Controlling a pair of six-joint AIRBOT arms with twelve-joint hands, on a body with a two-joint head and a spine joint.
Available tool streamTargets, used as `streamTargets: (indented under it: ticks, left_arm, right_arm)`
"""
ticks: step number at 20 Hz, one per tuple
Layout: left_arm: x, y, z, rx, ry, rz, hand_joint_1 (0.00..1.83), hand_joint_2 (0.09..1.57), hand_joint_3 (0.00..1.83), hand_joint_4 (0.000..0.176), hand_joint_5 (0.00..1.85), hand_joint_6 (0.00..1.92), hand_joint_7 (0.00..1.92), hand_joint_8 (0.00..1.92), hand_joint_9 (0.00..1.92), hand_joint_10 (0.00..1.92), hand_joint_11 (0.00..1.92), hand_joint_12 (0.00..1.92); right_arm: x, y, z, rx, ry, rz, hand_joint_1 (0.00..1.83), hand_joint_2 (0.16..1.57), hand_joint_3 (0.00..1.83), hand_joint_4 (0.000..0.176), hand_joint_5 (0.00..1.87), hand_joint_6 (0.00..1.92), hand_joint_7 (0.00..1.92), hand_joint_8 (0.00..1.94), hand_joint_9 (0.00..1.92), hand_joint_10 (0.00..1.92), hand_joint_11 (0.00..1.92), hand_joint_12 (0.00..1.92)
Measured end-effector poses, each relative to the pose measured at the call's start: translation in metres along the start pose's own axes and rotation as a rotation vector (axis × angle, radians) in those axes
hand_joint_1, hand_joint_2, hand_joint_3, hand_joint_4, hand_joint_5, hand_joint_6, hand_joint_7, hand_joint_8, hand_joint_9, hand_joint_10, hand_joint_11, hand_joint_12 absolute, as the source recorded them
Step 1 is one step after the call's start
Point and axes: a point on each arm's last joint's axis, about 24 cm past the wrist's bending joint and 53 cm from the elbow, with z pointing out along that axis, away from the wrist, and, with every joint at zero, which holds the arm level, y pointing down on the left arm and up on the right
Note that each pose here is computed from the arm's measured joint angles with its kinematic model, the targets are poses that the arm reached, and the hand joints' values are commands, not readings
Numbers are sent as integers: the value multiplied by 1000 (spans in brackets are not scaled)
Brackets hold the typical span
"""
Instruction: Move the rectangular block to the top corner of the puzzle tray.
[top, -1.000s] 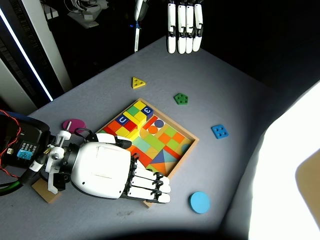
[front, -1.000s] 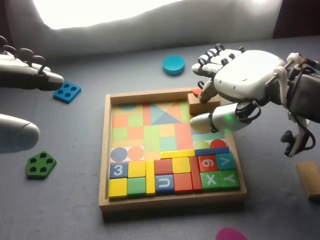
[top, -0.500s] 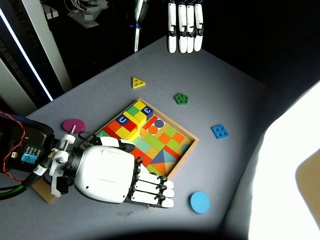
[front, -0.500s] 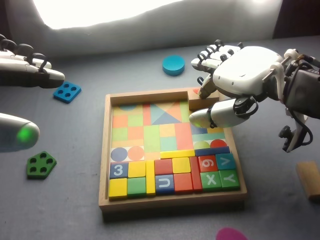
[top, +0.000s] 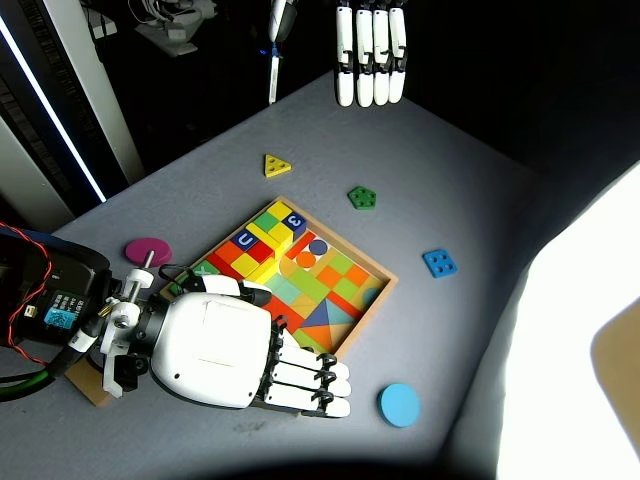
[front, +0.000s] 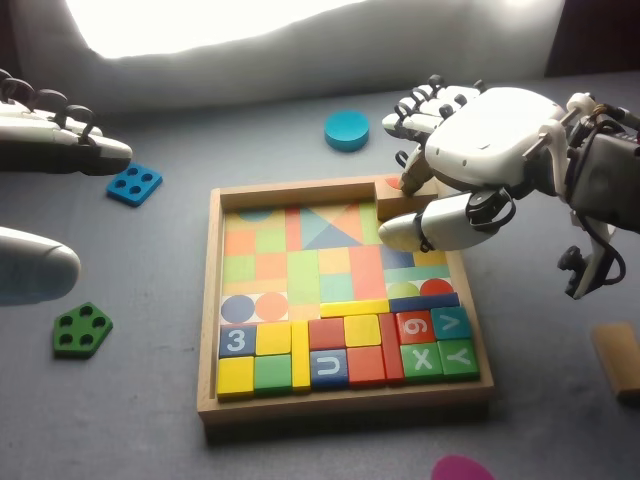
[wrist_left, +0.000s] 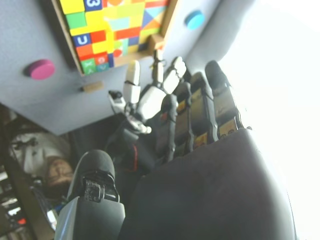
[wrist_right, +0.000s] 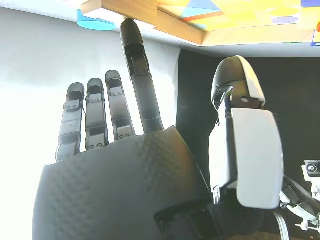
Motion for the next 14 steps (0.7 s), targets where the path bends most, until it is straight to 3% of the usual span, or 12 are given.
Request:
streamTargets:
  ticks: [2,4,7,14]
  left_arm:
    - [0,0,0,0,0,0,0,1266,0,24,148,2,123,1,107,5,0,349]
    - [0,0,0,0,0,0,0,1270,1,13,158,5,132,3,115,6,0,308]
    - [0,0,0,0,0,0,0,1265,0,17,171,6,140,2,121,4,0,317]
    - [0,0,0,0,0,0,0,1279,2,12,184,4,168,2,143,4,0,325]
  right_arm:
    - [-4,-1,-1,2,-4,3,0,1123,0,0,717,12,60,5,0,0,0,0]
    - [-12,-3,-2,4,-18,10,0,1124,0,0,715,10,59,4,0,0,0,0]
    - [-27,-5,-7,6,-43,21,0,1124,0,0,714,10,59,3,0,0,0,0]
    - [-53,19,-43,-52,-64,71,0,1116,0,0,711,8,64,5,0,0,0,0]
